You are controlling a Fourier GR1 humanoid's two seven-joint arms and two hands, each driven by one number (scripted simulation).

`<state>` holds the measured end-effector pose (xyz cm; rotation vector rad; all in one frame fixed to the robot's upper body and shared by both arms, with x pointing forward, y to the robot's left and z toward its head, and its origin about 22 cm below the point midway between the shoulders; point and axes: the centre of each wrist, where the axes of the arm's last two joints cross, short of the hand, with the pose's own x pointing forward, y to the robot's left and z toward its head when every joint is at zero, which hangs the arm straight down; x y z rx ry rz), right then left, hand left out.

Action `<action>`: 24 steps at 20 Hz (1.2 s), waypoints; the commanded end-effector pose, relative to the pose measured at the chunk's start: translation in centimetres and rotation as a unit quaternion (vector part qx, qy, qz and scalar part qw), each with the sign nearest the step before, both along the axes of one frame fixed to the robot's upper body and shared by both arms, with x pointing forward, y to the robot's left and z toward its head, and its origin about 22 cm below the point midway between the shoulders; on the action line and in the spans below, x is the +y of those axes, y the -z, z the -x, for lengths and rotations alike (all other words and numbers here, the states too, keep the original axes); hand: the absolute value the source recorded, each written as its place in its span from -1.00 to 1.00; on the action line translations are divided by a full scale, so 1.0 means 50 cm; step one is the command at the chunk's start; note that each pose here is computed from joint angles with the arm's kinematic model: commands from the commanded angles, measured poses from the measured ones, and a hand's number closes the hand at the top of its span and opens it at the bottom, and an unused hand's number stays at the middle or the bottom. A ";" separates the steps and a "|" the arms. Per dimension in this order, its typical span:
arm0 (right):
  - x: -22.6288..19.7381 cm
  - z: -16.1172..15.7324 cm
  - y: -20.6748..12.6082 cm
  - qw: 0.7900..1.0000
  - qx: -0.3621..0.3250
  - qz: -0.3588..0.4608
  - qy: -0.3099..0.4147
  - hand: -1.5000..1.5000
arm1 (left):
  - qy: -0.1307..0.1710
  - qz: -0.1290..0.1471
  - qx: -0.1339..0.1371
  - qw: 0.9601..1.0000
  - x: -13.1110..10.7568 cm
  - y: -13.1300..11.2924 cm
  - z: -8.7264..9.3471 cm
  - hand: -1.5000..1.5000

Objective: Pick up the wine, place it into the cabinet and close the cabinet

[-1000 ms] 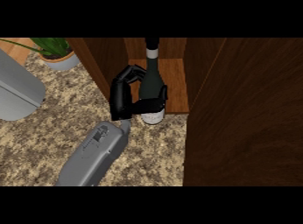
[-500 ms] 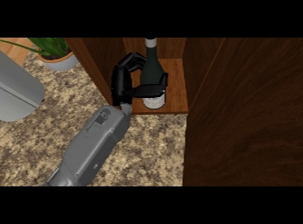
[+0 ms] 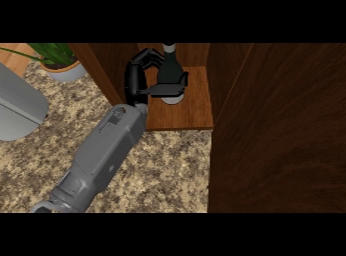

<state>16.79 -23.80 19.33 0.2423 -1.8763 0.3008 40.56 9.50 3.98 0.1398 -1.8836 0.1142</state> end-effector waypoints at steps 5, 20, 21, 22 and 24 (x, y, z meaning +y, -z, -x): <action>-0.012 0.038 -0.027 0.999 -0.027 -0.015 -0.024 -1.00 | -0.040 -0.023 -0.019 0.999 -0.004 -0.011 -0.032 1.00; 0.016 0.034 -0.019 0.999 -0.024 -0.030 -0.025 -1.00 | -0.046 0.086 0.014 0.995 0.045 0.017 -0.048 1.00; 0.007 0.037 -0.025 0.999 -0.025 -0.016 -0.039 -1.00 | -0.051 0.079 0.018 0.995 0.032 0.045 -0.032 1.00; 0.009 0.023 -0.022 0.999 -0.020 -0.023 -0.037 -1.00 | -0.048 0.086 0.020 0.995 0.016 0.001 -0.052 1.00; 0.004 0.023 -0.010 0.999 -0.025 -0.015 -0.034 -1.00 | -0.051 0.076 0.015 0.996 0.047 0.028 -0.045 1.00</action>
